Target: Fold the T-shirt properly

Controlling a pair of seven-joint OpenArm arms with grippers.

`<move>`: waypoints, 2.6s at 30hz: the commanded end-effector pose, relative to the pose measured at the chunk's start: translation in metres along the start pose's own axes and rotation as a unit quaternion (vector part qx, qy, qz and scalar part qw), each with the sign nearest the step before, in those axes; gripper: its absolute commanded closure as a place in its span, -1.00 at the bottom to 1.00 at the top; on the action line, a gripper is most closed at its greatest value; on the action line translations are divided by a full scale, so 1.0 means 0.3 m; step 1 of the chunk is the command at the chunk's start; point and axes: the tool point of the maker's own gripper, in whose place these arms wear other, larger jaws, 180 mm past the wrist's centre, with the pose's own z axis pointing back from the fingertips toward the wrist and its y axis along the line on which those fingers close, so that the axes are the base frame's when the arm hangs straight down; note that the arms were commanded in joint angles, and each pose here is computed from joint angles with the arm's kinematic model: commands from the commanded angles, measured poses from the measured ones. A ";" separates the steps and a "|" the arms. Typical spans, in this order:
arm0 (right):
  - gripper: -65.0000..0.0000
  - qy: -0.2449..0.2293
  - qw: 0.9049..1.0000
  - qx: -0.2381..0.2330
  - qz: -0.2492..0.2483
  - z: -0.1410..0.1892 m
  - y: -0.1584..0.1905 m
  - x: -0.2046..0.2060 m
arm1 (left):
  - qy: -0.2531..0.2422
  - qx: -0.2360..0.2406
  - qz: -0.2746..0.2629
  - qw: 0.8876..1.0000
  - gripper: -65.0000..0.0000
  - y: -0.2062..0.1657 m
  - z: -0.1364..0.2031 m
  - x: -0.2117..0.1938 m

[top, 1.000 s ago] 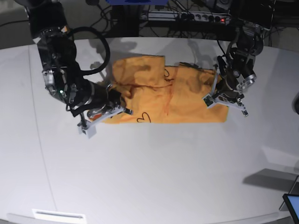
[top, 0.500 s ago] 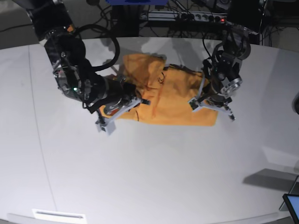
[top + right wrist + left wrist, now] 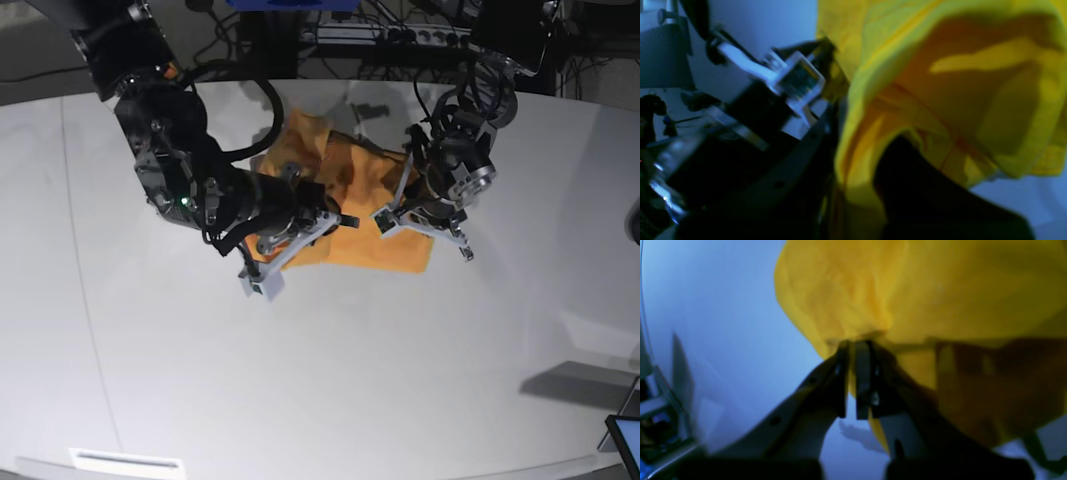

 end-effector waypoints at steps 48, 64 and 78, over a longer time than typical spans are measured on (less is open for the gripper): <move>0.99 0.053 0.998 -0.021 0.006 -0.187 0.087 -0.143 | 0.043 0.170 0.081 0.981 0.85 0.405 0.307 -0.296; 0.99 0.062 0.995 -0.074 0.031 -0.289 0.022 -0.131 | 0.042 0.177 0.083 0.980 0.85 0.423 0.317 -0.299; 0.68 0.057 0.996 -0.066 0.034 -0.283 0.050 -0.111 | 0.048 0.181 0.075 0.979 0.85 0.438 0.328 -0.313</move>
